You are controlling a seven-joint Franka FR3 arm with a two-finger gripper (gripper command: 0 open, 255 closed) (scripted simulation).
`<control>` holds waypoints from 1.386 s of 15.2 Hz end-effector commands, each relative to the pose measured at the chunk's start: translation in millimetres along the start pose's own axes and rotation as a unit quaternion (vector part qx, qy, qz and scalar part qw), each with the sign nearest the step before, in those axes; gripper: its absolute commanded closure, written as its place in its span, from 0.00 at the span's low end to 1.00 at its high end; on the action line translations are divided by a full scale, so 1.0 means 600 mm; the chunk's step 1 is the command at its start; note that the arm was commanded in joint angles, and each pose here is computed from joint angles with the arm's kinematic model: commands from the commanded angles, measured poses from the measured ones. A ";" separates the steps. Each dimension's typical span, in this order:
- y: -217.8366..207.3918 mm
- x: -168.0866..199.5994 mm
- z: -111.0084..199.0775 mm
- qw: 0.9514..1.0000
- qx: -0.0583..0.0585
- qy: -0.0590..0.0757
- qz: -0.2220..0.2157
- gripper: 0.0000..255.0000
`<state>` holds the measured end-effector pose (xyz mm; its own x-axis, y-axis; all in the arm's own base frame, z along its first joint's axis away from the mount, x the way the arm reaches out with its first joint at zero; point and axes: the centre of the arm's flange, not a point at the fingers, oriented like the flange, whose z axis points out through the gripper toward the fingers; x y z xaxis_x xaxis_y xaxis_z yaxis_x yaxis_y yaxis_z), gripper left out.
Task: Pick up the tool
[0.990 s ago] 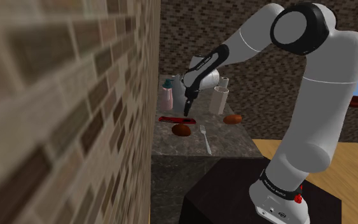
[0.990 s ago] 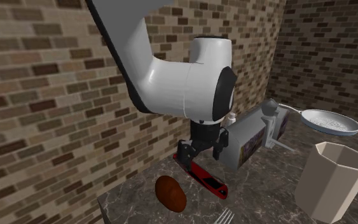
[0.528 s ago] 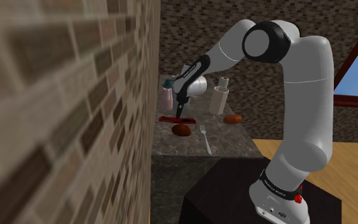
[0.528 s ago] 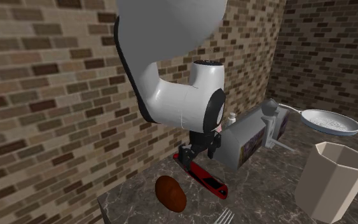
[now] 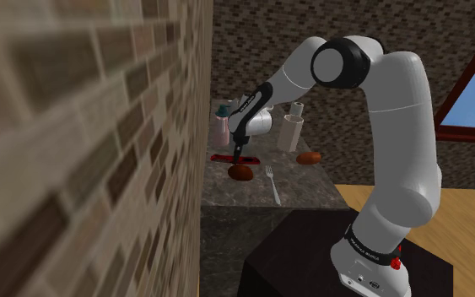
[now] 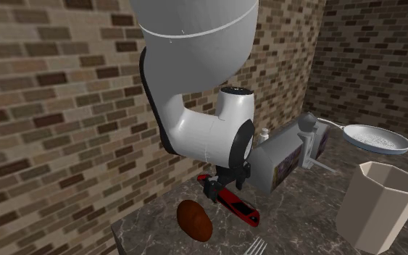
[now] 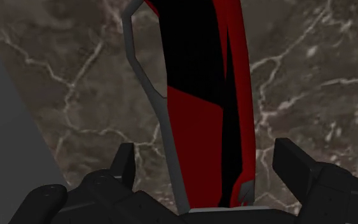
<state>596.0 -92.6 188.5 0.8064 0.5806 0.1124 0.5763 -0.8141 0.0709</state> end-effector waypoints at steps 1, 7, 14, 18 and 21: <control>0.001 0.000 0.003 1.000 0.000 0.000 0.000 1.00; 0.001 -0.001 0.003 1.000 0.000 0.000 0.000 1.00; 0.003 0.003 -0.032 1.000 0.000 0.000 0.000 1.00; 0.005 0.007 -0.067 1.000 0.000 0.000 0.000 1.00; 0.007 0.010 -0.093 1.000 0.000 0.000 0.000 1.00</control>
<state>595.3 -93.0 237.8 0.8063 0.5807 0.1128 0.5763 -0.8141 0.0711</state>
